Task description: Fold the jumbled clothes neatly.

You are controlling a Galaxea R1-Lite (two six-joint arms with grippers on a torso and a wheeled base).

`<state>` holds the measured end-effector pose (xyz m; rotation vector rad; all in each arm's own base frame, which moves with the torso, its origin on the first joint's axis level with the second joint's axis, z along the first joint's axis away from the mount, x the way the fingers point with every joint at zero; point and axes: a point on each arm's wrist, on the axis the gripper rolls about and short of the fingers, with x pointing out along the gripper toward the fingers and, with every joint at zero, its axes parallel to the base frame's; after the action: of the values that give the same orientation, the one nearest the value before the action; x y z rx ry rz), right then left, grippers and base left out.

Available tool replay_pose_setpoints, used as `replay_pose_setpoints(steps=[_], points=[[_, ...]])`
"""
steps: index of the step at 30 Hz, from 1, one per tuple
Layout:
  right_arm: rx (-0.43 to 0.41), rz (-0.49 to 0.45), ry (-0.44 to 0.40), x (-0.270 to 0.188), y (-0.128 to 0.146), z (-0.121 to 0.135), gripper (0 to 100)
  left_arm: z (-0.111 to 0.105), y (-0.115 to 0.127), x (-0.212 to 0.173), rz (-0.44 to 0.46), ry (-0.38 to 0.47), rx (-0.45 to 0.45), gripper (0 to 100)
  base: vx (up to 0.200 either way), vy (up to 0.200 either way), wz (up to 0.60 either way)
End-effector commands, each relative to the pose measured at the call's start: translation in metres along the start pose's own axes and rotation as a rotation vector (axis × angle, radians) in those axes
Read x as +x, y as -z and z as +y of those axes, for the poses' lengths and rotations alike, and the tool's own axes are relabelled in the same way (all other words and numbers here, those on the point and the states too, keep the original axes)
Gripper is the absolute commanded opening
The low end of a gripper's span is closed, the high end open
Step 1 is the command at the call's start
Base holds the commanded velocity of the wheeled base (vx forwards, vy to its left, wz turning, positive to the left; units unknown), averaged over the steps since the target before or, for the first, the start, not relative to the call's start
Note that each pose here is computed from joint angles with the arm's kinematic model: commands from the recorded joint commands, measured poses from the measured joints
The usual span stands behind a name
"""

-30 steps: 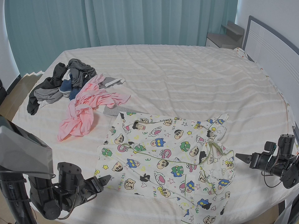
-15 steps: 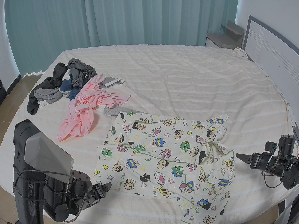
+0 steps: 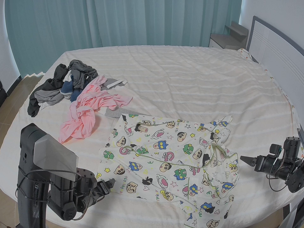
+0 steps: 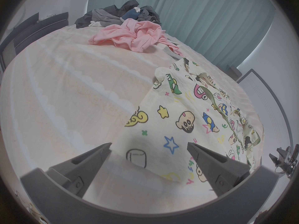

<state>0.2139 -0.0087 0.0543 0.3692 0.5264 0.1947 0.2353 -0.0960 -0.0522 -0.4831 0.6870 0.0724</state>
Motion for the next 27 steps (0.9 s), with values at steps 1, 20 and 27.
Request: replay_pose_setpoints(steps=[1,20,27], points=[[0.003,0.000,0.003,0.000,0.000,-0.001,100,0.001,-0.001,0.011,-0.016,0.000,-0.008,100,0.000,0.000,0.00],[0.043,-0.006,0.060,0.001,-0.002,-0.018,100,0.013,0.003,-0.026,0.048,-0.041,0.109,0,0.000,0.000,0.00],[0.072,0.014,0.041,0.006,-0.001,-0.030,100,0.015,-0.001,-0.042,0.052,-0.042,0.094,0,0.000,0.000,0.00]])
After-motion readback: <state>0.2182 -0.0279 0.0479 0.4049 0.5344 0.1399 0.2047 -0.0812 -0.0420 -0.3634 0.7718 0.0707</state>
